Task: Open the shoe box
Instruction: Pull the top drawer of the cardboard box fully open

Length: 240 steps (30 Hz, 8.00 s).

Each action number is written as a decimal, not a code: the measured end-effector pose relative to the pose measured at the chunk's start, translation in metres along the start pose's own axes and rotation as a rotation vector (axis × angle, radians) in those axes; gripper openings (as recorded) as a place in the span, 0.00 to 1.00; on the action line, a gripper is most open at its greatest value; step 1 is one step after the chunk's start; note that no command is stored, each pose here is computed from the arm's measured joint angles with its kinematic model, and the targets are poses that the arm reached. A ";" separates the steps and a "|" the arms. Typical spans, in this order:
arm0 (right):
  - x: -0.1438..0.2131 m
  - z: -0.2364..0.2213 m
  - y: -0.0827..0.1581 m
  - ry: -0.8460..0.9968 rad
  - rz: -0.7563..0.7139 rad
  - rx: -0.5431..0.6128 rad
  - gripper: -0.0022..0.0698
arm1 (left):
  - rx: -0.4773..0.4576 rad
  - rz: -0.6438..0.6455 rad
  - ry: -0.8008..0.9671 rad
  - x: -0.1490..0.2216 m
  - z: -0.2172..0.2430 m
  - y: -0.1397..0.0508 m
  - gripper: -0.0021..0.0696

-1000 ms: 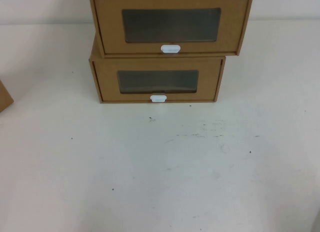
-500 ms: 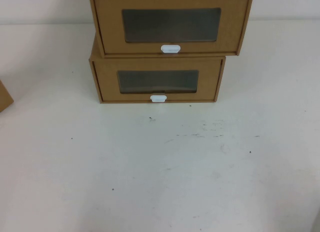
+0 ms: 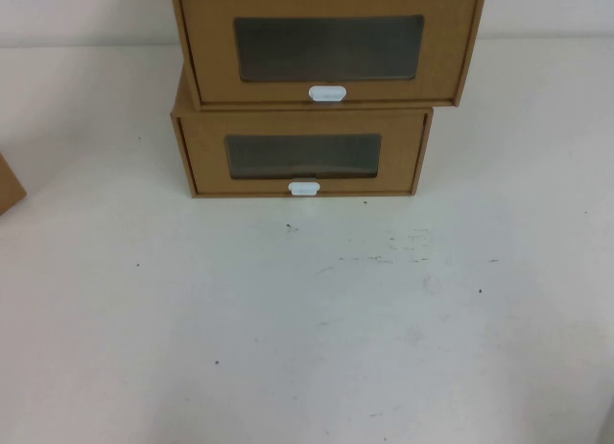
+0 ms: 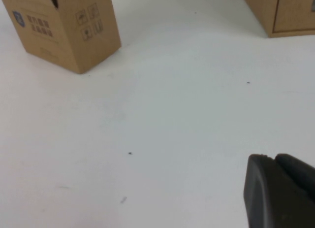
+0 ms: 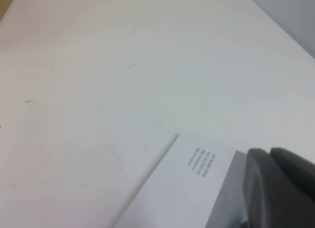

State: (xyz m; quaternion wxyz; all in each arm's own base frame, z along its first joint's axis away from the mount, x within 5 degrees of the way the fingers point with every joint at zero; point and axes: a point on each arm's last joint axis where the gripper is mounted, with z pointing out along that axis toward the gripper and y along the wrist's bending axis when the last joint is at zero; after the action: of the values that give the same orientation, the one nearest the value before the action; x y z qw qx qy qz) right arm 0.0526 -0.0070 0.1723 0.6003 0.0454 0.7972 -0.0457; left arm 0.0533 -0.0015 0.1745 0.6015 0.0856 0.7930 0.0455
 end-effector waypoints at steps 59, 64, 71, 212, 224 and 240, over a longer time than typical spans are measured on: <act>-0.018 -0.006 0.027 -0.022 1.063 -0.384 0.00 | 0.155 -1.094 -0.271 -0.026 -0.004 0.001 0.02; -0.019 -0.006 0.027 -0.023 1.099 -0.395 0.00 | 0.155 -1.103 -0.277 -0.027 -0.004 0.001 0.02; -0.019 -0.007 0.028 -0.009 1.103 -0.407 0.00 | 0.172 -1.040 -0.250 -0.031 -0.006 -0.001 0.02; -0.248 0.145 0.174 0.049 0.031 -0.959 0.00 | 0.795 -0.258 0.017 -0.332 0.384 -0.066 0.02; -0.255 0.151 0.113 0.496 -0.640 -0.338 0.00 | 0.795 -0.258 0.017 -0.332 0.384 -0.066 0.02; -0.199 0.143 0.065 0.124 0.659 -0.217 0.00 | 0.800 -0.260 0.020 -0.332 0.383 -0.066 0.02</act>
State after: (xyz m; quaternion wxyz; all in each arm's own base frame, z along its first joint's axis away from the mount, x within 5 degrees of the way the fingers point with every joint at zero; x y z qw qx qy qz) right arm 0.2516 0.0361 0.3233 0.5347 0.2390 0.7748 0.2381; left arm 0.5037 -0.1418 0.3728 0.5140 0.2111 0.7580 -0.3416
